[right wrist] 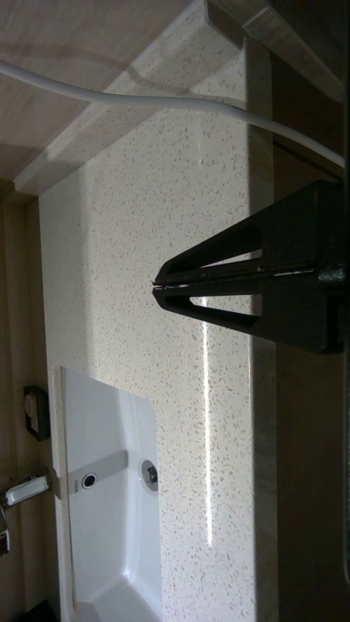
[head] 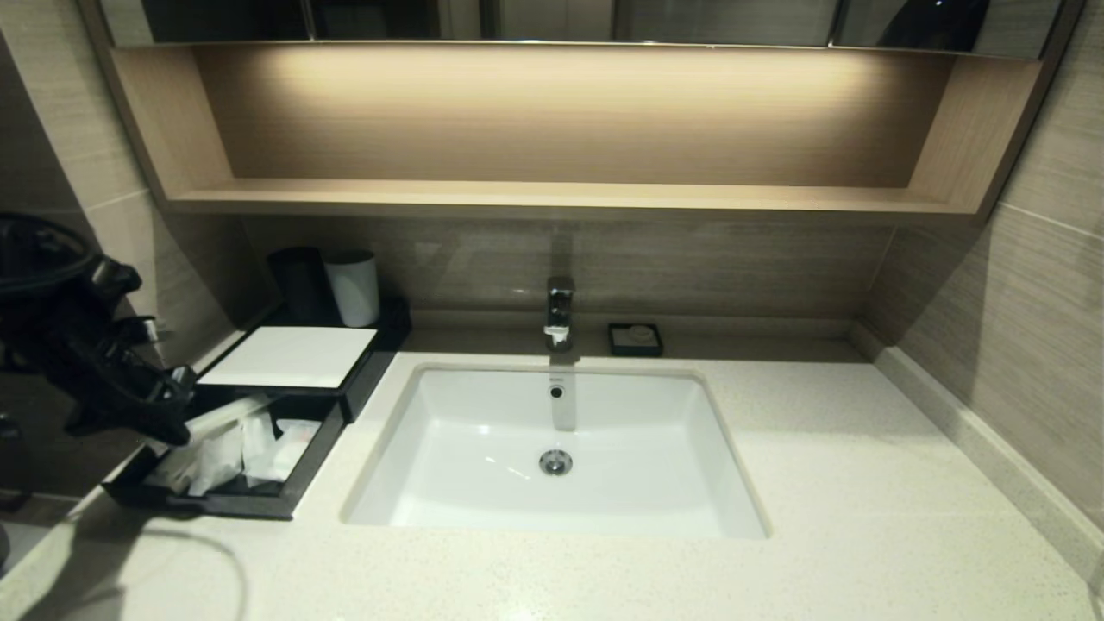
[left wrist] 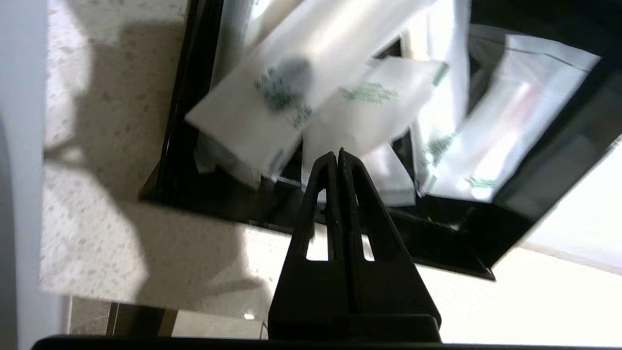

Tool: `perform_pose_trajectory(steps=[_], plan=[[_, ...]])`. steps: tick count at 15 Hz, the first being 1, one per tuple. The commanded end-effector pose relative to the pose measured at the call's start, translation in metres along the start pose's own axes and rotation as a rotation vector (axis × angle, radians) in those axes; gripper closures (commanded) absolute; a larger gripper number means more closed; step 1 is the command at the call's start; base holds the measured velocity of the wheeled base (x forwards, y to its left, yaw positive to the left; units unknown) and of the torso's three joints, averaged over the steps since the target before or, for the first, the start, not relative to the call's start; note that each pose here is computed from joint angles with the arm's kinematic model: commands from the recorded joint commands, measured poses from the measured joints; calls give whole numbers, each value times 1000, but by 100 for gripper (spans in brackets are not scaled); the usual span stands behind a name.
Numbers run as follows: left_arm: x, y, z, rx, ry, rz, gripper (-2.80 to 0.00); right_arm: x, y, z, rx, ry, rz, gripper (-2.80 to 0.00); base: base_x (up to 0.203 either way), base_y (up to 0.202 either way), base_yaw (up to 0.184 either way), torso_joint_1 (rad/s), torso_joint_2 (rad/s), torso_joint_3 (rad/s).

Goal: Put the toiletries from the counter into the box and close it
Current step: Close the drawer

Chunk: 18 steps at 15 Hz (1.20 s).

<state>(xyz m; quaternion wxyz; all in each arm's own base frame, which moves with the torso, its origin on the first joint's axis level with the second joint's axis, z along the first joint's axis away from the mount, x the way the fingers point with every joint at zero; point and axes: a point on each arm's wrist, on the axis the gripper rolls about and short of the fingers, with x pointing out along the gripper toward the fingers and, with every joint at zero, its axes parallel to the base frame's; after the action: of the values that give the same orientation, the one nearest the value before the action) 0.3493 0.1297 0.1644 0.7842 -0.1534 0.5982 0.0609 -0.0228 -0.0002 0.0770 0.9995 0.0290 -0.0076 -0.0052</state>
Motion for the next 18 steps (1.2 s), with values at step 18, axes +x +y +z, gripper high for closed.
perform_pose_trajectory(steps=[18], plan=[[12,34,-63,-117,242,166,0,0,0,0,0,1,1,0,0,0,0,0,0,0]])
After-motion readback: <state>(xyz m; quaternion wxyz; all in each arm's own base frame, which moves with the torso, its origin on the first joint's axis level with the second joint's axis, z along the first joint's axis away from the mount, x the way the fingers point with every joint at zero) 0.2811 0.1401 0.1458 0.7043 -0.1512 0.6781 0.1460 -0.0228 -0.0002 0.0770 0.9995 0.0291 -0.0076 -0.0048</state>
